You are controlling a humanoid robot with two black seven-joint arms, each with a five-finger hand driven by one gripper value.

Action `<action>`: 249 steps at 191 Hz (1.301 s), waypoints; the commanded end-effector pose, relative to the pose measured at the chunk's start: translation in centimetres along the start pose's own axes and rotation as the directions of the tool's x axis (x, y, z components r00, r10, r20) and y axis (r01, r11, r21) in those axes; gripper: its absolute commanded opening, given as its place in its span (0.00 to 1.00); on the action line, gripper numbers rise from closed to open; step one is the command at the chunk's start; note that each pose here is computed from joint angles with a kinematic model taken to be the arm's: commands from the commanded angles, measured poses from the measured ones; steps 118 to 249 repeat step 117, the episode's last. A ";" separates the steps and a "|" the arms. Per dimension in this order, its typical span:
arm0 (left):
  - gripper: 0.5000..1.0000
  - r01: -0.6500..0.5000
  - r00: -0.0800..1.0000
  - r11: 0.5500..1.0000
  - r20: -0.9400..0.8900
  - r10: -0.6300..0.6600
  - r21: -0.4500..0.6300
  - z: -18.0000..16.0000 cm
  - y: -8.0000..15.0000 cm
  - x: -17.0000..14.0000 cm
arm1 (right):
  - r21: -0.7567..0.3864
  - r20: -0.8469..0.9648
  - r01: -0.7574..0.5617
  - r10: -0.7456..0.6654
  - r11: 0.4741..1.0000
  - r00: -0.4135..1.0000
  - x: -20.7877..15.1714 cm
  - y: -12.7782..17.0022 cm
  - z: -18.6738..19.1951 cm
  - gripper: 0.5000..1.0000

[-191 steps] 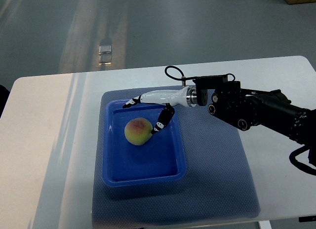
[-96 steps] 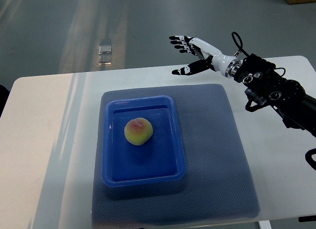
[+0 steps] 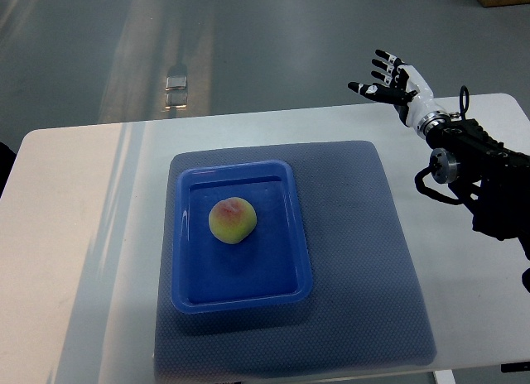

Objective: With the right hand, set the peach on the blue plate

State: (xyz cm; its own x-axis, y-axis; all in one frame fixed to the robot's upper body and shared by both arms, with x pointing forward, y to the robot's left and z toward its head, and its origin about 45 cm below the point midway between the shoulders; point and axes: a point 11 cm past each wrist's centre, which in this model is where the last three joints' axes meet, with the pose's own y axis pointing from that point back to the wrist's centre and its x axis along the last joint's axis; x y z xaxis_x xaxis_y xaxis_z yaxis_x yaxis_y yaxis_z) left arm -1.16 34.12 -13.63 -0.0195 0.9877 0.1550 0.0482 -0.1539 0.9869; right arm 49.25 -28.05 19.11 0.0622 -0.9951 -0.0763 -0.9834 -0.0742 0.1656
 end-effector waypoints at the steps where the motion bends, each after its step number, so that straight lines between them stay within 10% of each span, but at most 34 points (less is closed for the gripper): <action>1: 1.00 0.001 1.000 1.000 0.000 -0.001 0.000 0.0 0.0 0.0 | -0.032 0.064 -0.015 0.017 0.999 0.998 0.3 0.2 0.8 0.82; 249: 1.00 0.003 1.000 1.000 -0.001 -0.003 -0.002 0.1 0.0 -0.1 | -0.030 0.169 -0.041 0.045 0.999 0.985 0.1 0.6 1.8 0.86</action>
